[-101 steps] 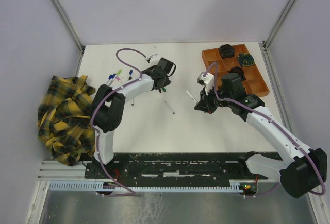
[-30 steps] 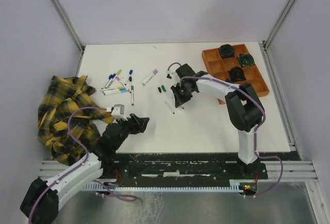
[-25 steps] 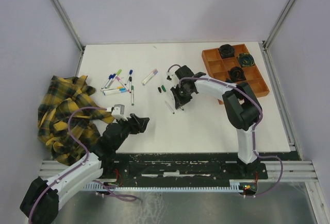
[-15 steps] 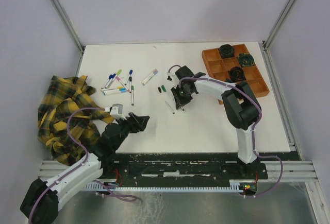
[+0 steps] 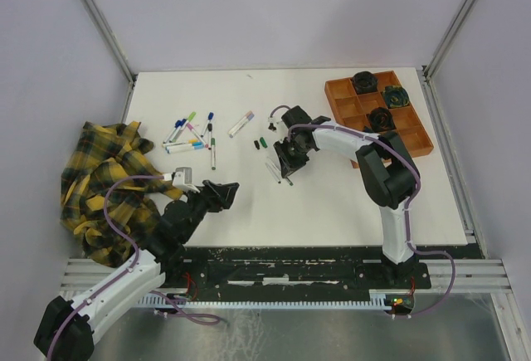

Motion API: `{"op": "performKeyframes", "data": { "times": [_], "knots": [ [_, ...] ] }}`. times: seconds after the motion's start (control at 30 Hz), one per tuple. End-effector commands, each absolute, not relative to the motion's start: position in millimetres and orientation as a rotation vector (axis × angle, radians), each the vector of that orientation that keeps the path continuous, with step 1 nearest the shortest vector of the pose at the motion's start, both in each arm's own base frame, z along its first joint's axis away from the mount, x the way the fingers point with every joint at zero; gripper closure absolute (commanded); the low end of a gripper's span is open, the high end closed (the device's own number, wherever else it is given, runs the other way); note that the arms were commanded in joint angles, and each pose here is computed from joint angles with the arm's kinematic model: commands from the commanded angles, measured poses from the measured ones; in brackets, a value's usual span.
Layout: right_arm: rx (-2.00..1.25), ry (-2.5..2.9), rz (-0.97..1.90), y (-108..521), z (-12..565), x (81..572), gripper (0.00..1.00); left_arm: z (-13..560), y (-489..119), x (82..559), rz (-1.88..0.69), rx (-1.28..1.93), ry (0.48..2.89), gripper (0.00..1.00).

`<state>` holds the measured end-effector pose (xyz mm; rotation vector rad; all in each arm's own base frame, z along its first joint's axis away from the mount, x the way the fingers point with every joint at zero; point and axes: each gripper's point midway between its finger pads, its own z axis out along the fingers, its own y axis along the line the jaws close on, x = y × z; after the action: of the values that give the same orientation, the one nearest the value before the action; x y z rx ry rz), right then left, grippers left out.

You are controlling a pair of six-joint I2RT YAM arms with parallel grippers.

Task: Open the pen caps
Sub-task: Place the pen at the center of the board.

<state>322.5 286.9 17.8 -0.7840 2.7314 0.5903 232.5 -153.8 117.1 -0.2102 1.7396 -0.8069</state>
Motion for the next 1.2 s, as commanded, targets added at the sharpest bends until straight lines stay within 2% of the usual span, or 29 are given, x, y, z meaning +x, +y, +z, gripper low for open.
{"op": "performKeyframes", "data": {
  "times": [0.0,0.33,0.67,0.9,1.17],
  "knots": [
    [-0.808,2.707,0.606,294,23,329,0.69,77,-145,224,-0.781,-0.252,1.801,0.21],
    [-0.829,2.679,0.641,297,38,328,0.66,78,-145,224,-0.784,-0.248,1.798,0.20],
    [-0.892,2.562,0.705,297,83,328,0.64,93,-154,226,-0.813,-0.194,1.780,0.20],
    [-1.067,2.396,0.823,291,135,311,0.63,119,-160,242,-0.748,-0.128,1.773,0.20],
    [-1.046,2.156,0.957,262,221,302,0.61,126,-172,283,-0.525,0.002,1.909,0.20]
  ]
}}
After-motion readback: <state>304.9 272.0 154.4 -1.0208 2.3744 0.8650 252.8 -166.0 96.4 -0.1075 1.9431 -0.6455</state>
